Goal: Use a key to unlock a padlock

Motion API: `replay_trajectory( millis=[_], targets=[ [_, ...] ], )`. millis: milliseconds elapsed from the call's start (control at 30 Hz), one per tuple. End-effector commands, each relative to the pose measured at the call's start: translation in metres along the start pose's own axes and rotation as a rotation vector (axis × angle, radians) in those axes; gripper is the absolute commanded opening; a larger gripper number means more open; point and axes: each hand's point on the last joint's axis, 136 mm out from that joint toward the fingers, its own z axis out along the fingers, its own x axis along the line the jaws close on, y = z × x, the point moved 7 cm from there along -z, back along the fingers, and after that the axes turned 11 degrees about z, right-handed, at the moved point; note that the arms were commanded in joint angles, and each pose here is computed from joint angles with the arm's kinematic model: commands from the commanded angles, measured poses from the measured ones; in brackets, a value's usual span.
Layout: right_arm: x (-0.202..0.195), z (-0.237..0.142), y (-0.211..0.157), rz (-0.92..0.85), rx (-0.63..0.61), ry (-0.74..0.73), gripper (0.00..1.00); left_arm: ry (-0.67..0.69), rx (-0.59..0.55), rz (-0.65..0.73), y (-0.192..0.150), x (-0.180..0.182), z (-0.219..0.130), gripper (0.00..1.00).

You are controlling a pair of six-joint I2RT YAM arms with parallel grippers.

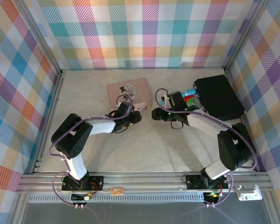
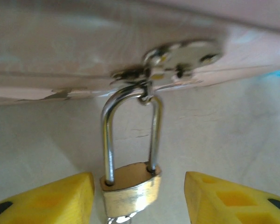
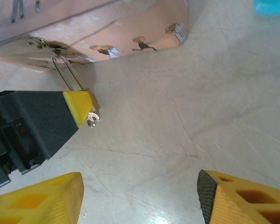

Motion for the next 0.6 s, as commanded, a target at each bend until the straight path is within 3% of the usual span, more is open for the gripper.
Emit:
replay_trajectory(
  millis=[0, 233, 567],
  targets=[
    [0.003, -0.010, 0.005, 0.015, -0.046, 0.040, 0.66, 0.130, 0.066, 0.096, -0.012, 0.007, 0.005, 0.52],
    [0.002, -0.009, 0.005, 0.037, -0.047, 0.064, 0.66, 0.194, 0.077, 0.115, -0.014, 0.012, 0.016, 0.42],
    [-0.002, -0.008, 0.003, 0.053, -0.046, 0.066, 0.66, 0.161, 0.037, 0.124, -0.007, 0.006, 0.023, 0.25]
  ],
)
